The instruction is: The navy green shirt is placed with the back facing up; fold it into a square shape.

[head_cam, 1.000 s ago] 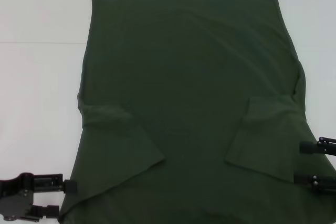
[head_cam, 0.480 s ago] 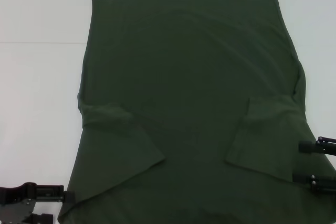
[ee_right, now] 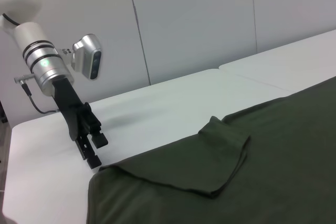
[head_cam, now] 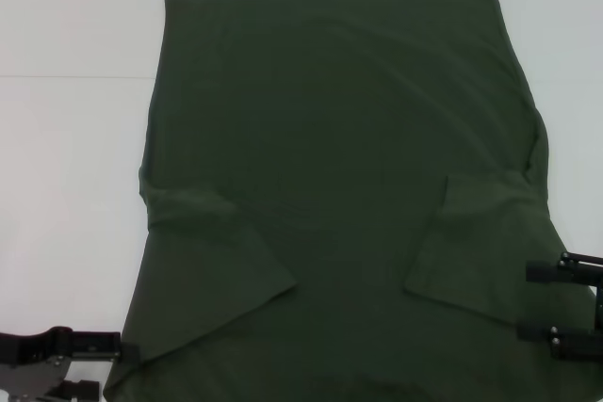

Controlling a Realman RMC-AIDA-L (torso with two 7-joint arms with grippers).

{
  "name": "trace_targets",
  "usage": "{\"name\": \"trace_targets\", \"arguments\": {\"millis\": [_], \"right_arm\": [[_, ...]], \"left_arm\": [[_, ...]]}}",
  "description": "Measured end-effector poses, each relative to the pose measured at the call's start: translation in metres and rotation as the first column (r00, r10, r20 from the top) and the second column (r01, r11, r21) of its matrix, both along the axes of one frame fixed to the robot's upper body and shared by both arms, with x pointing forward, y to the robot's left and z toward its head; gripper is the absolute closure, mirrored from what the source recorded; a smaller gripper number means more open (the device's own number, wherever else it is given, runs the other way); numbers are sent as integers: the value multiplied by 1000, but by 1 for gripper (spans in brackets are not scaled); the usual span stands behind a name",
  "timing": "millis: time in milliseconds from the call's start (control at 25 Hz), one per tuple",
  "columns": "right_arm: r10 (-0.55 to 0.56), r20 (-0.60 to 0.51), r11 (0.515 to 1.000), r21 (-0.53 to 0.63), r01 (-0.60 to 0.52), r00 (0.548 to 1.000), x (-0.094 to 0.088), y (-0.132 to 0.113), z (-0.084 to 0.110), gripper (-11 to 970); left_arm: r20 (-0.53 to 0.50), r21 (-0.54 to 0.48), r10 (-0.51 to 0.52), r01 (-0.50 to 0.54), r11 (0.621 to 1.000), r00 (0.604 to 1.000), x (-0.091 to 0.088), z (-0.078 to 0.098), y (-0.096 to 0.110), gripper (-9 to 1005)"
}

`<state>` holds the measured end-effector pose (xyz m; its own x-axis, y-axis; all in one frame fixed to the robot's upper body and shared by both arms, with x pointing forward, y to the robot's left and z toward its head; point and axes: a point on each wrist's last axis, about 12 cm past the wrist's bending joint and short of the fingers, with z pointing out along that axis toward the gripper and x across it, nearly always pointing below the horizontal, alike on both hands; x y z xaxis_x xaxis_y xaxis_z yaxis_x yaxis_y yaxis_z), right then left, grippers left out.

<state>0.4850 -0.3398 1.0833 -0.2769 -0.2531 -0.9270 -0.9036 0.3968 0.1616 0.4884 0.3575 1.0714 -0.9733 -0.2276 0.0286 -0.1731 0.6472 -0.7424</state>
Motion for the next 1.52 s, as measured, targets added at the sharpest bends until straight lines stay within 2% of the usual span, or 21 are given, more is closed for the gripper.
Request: {"name": "trace_targets", "arguments": {"millis": [1000,1520], "right_arm": [[-16,-2,1000,10,16,1000,1,1,-1,170],[-20,-2,1000,10,20,1000,2,1,-1,170]], "left_arm": [[23,54,-23,22,998,999,7,-2,-4,63],[22,7,-73,73,997,997,14,-4,-31,85]]}}
